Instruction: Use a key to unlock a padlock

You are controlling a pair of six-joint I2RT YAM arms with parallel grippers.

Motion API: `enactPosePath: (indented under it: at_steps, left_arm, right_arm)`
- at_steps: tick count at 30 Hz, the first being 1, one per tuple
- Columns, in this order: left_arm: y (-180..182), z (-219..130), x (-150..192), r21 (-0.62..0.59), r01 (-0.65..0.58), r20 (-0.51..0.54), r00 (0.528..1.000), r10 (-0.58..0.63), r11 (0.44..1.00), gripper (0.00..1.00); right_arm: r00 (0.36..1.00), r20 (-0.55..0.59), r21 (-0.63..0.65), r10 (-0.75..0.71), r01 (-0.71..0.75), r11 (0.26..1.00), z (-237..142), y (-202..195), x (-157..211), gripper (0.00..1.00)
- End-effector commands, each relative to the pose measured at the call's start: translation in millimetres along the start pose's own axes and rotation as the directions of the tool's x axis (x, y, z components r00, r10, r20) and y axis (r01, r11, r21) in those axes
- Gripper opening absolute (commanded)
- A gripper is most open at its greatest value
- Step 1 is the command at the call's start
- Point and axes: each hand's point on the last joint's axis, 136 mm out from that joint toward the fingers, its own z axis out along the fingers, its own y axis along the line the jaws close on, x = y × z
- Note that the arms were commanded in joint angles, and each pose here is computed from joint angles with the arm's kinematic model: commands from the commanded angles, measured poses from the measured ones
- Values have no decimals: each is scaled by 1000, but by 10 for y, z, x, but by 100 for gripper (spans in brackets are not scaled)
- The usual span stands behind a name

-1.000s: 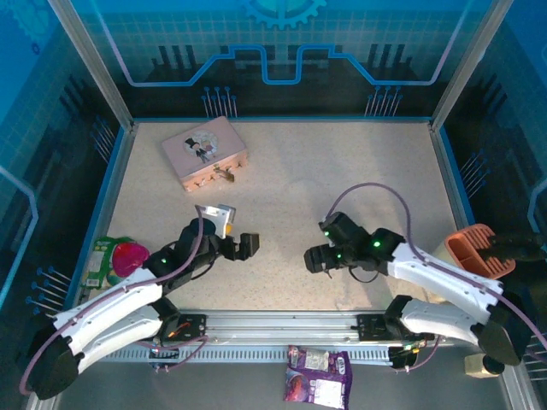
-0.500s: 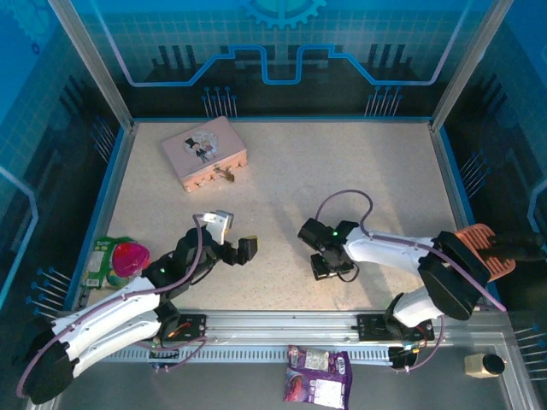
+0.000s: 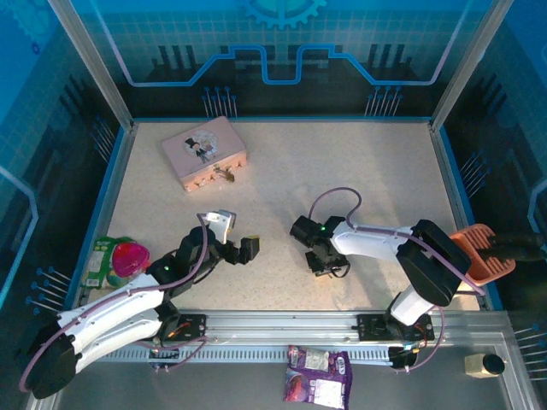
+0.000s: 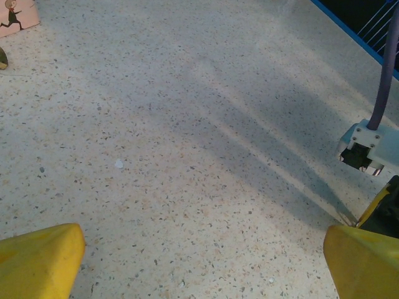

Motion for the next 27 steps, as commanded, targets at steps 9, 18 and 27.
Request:
enactPosePath:
  at_steps: [9, 18, 27]
  left_arm:
    - [-75, 44, -16, 29, 6, 3, 1000, -6, 1000, 99]
    - [-69, 76, 0, 22, 4, -9, 1000, -4, 1000, 99]
    - [-234, 65, -33, 110, -18, -7, 1000, 19, 994, 99]
  right_arm:
    - [1000, 9, -45, 7, -7, 999, 48, 153, -36, 19]
    - [996, 80, -34, 33, -30, 999, -102, 100, -88, 6]
    - [917, 353, -254, 185, -97, 962, -862, 139, -426, 0]
